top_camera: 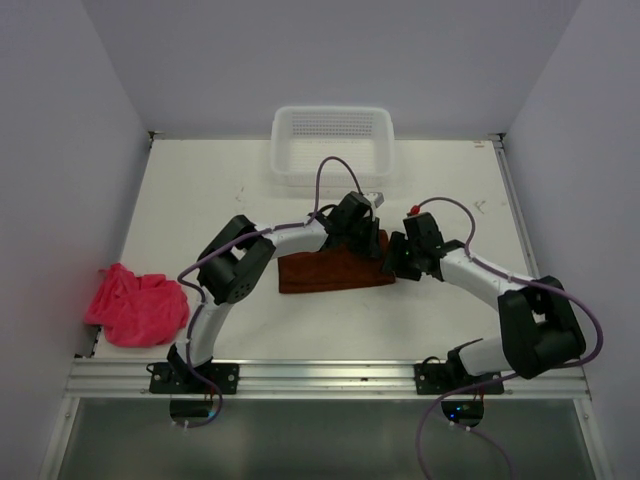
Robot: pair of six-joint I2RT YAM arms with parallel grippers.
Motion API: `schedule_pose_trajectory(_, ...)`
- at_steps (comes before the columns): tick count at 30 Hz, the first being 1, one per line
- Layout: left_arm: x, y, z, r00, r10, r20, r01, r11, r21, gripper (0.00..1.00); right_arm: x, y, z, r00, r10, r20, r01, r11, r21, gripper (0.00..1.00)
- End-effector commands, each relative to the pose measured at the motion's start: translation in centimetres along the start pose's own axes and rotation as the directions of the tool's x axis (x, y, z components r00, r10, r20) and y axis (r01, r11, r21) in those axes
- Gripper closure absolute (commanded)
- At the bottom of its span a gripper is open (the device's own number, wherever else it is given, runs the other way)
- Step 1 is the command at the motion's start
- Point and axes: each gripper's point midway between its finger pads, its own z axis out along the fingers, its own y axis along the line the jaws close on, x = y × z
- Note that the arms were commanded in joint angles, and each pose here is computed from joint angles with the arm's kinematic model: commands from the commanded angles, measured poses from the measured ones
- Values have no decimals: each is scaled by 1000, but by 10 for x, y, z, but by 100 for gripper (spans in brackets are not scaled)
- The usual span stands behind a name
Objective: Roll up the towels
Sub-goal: Roll the towel
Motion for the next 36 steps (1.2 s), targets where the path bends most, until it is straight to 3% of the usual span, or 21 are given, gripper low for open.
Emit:
schedule_pose_trajectory(1,-2,6,-3,1000,4,17,-4,1000,-22,80,-6,14,5,999,35,22,-33,997,-71,47)
schedule_pose_trajectory(10,-6,4,-4,1000,5,22,-4,1000,-18,80,20,-7,17,999,37,-22,-38,999,-27,55)
schedule_pose_trajectory(21,-22,-4,-9,999,-5,51,5,1000,-8,79,10,-11,8,999,-25,31,25,1000,-5,100)
schedule_pose_trajectory(36,-78,-10,-39,990,-9,140,8,1000,12,73,-2,-27,-15,965,-243,102,221,957,189,100)
